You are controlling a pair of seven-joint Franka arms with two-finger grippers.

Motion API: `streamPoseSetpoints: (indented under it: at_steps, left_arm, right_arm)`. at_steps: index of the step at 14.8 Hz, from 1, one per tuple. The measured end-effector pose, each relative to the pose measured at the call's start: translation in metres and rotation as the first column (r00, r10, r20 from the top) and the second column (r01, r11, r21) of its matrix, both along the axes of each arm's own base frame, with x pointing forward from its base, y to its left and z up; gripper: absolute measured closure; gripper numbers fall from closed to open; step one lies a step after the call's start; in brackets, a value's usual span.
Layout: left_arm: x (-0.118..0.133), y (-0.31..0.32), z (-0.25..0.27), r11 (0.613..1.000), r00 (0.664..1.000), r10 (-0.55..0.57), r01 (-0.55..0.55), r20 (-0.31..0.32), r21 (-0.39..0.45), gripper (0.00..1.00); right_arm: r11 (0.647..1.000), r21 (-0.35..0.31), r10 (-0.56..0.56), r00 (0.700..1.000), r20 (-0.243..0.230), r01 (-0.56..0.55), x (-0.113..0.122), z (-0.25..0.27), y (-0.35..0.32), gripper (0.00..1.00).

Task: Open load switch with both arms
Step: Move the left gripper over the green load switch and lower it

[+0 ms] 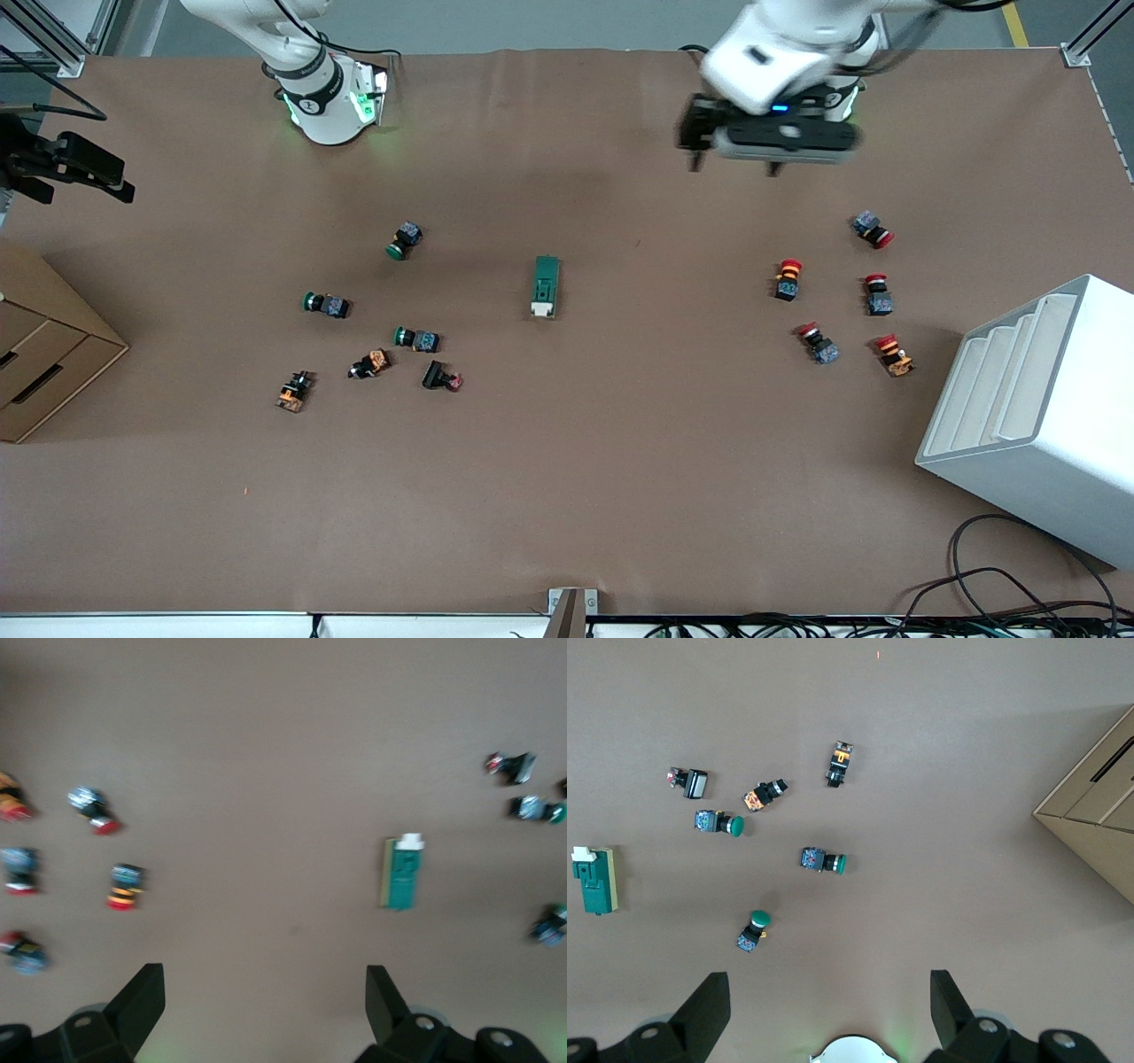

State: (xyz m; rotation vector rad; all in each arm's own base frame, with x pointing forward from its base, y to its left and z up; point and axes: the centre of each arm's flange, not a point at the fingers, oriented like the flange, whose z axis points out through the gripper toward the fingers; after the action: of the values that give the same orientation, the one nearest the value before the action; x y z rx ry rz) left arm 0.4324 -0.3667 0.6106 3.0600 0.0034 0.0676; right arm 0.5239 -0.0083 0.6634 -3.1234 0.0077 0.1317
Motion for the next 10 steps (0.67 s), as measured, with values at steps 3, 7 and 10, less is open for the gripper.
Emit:
streamPoseSetpoints:
  at_steps: [3,7,10]
  left_arm:
    - [-0.031,-0.051,-0.039,1.0,0.999,0.025,-0.026,0.047,0.007,0.0]
    - [-0.069,-0.111,-0.088,0.988,0.985,0.143,-0.147,0.1,0.042,0.0]
    - [-0.111,-0.162,-0.141,0.975,0.964,0.186,-0.205,0.189,0.09,0.0]
  right_arm:
    - [1.0,0.0,0.001,1.0,0.002,-0.001,0.0,0.0,0.0,0.0]
    - [1.0,0.0,0.001,1.0,0.004,-0.001,0.0,0.0,0.0,0.0]
    - [1.0,0.0,0.002,1.0,0.005,-0.002,0.001,0.001,0.001,0.0]
